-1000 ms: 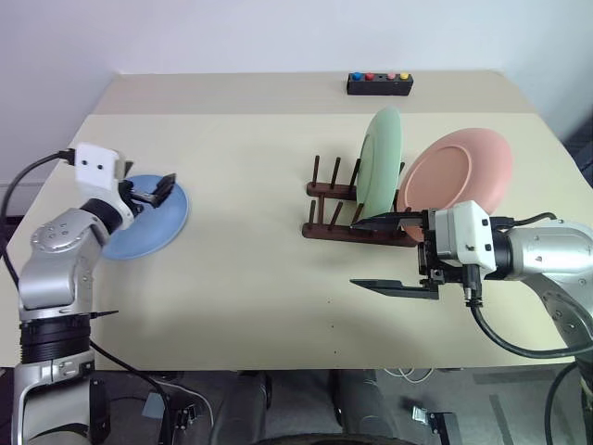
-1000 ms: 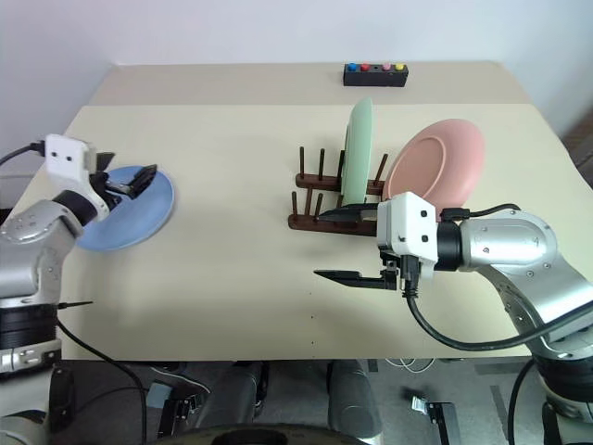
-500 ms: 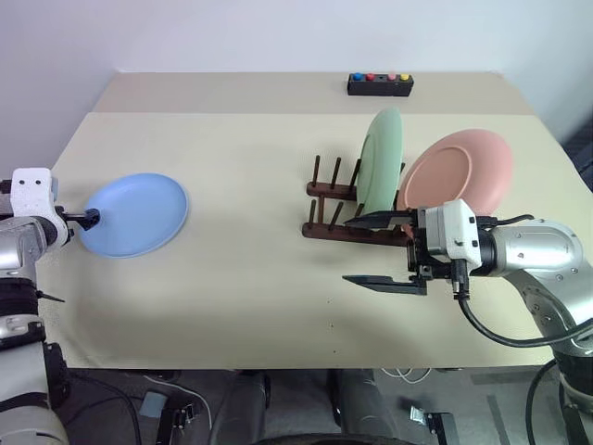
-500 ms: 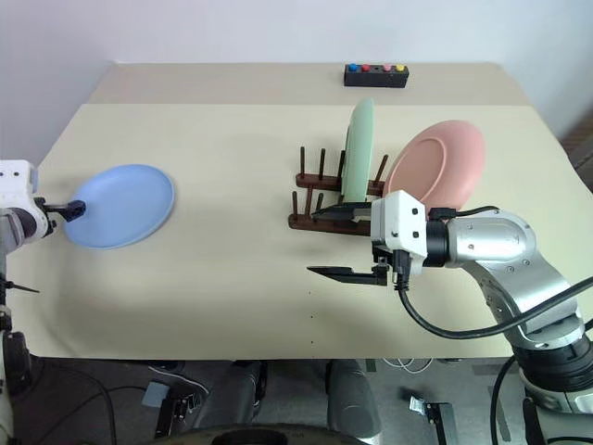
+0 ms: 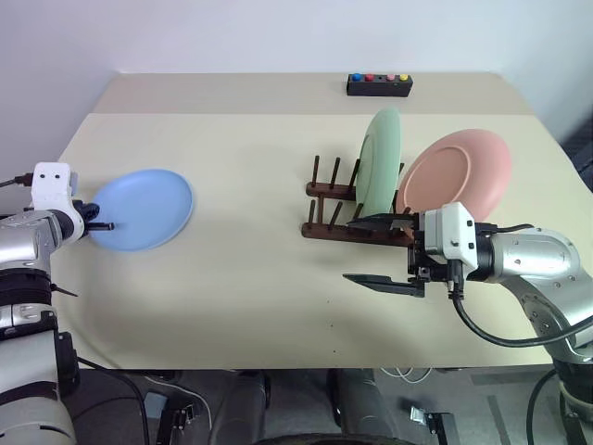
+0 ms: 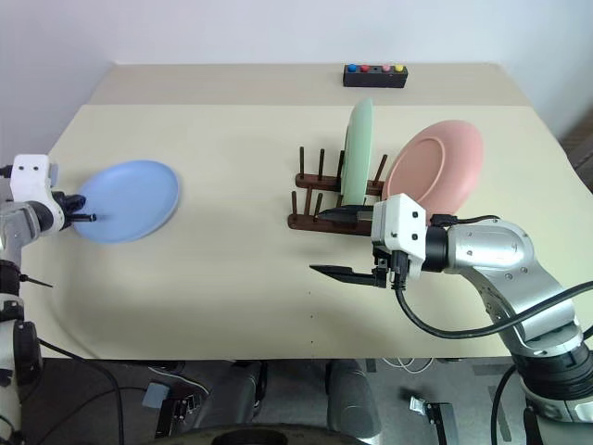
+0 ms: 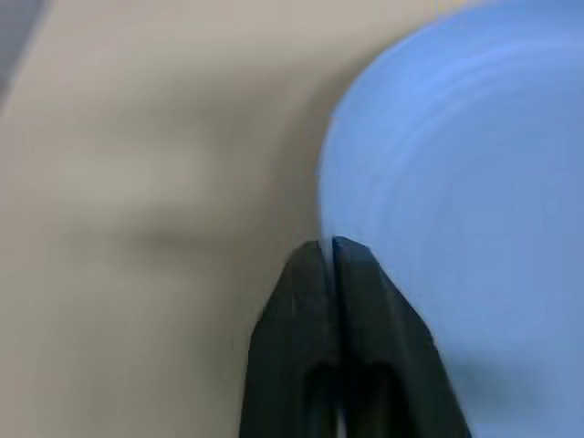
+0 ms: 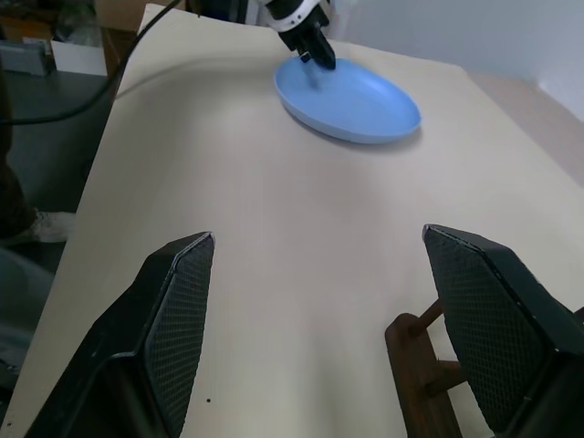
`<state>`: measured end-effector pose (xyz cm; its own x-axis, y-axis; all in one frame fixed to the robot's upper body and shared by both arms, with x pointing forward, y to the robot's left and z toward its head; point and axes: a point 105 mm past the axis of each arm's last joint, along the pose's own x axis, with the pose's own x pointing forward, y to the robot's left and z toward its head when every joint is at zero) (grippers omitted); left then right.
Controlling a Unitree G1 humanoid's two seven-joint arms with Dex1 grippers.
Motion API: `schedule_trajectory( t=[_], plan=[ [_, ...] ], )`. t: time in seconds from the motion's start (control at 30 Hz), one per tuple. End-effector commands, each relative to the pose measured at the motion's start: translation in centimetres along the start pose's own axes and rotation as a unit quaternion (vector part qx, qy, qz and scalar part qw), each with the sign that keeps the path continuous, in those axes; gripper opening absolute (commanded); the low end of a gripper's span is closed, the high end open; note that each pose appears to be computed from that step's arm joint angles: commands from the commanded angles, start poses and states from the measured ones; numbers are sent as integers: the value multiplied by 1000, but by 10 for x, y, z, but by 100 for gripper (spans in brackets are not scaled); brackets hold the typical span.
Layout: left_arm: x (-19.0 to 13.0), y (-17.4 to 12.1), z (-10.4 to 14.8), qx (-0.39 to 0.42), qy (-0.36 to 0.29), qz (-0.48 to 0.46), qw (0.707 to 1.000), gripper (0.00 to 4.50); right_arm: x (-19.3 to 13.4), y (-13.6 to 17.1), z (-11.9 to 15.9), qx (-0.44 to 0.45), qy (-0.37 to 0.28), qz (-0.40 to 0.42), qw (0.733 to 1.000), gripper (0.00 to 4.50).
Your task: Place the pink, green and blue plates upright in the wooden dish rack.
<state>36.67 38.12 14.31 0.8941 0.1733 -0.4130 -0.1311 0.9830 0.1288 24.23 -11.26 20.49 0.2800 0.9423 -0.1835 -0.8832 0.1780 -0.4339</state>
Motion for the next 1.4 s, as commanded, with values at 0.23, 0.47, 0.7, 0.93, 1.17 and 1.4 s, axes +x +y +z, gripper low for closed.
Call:
schedule_trajectory(
  t=[0.23, 0.47, 0.7, 0.93, 1.17, 1.4],
  plan=[
    [-42, -95, 112, -21, -286, -75, 955, 3, 2, -30, 20, -73, -21, -75, 994, 373],
    [-85, -152, 177, -105, -406, -71, 905, 3, 25, -57, 28, -171, -13, -150, 974, 373],
    [-103, -194, 181, -67, -436, -96, 893, 3, 46, -68, 34, -272, 20, -202, 940, 373],
    [-116, -223, 173, -47, -440, -133, 887, 3, 74, -75, 37, -340, 34, -222, 913, 373],
    [-128, -235, 171, -49, -442, -162, 881, 3, 92, -77, 30, -375, 51, -214, 900, 373],
    [-138, -243, 167, -37, -441, -188, 877, 3, 100, -84, 16, -396, 76, -214, 890, 373]
  ],
)
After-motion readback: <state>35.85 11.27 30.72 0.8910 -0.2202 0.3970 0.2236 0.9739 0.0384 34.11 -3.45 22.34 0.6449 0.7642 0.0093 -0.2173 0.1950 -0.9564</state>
